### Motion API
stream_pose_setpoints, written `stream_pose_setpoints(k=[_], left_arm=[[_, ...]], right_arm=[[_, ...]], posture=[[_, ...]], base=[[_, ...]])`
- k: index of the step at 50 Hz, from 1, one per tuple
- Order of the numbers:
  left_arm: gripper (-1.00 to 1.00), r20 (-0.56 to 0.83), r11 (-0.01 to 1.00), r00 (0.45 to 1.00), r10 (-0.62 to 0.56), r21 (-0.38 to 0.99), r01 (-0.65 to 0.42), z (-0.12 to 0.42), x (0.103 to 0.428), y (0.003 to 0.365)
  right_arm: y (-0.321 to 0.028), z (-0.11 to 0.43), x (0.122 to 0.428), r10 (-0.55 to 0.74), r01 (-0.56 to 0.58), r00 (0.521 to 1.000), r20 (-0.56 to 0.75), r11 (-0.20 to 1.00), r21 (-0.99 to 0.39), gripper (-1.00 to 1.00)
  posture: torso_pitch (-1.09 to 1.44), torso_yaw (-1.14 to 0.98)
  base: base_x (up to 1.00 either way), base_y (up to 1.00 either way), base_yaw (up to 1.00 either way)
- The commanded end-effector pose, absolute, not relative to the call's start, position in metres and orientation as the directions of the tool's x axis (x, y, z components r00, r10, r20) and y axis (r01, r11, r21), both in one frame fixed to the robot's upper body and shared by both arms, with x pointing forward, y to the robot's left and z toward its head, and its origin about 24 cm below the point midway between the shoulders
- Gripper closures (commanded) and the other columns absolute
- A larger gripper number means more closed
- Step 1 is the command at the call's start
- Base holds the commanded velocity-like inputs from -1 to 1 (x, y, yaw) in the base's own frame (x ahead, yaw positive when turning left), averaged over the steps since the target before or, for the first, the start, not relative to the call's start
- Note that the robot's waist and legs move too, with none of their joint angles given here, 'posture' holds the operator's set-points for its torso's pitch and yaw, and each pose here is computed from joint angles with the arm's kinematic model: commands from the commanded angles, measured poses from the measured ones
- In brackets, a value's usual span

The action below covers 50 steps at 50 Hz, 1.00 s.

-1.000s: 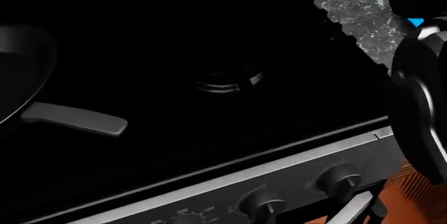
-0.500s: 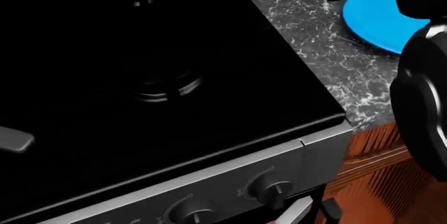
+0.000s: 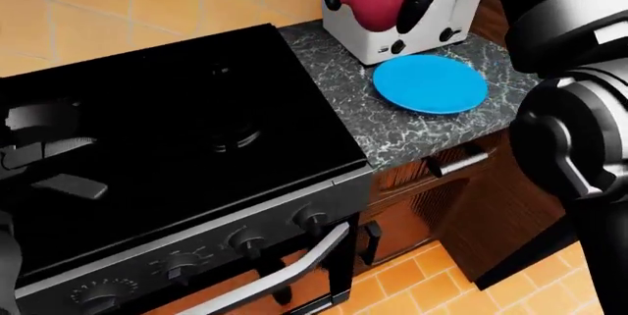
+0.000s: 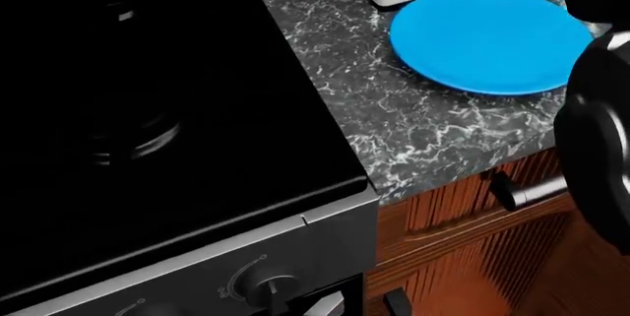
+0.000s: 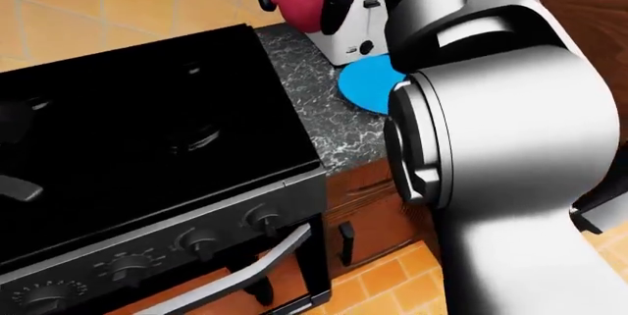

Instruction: Pick the onion from the pan and place it on the plate.

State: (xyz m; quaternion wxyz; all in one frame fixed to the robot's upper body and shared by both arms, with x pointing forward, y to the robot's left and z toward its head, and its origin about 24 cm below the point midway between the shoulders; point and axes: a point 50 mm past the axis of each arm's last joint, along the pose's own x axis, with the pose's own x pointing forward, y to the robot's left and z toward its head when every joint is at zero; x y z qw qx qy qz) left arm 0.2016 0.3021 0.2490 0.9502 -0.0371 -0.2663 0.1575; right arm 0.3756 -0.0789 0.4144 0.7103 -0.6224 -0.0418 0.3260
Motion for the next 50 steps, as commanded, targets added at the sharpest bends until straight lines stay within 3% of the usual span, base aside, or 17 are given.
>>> stream_pose_setpoints(k=[1, 50], left_arm=[[-1.0, 0.56, 0.949, 0.768, 0.31, -0.137, -0.283, 0.2618, 0.1955, 0.301], [-1.0, 0.562, 0.949, 0.766, 0.311, -0.137, -0.285, 0.2619, 0.1946, 0.301]], right_arm=[[-0.0723, 0.4407, 0.3622, 0.554, -0.311, 0.795, -0.247, 0.023, -0.95, 1.0], [-0.0746, 0.4453, 0.3599, 0.571, -0.303, 0.789, -0.224, 0.045, -0.952, 1.0]], posture=[[0.0, 0.0], [0.0, 0.0]], base=[[0.0, -0.27, 0.0], [0.0, -0.16, 0.0]])
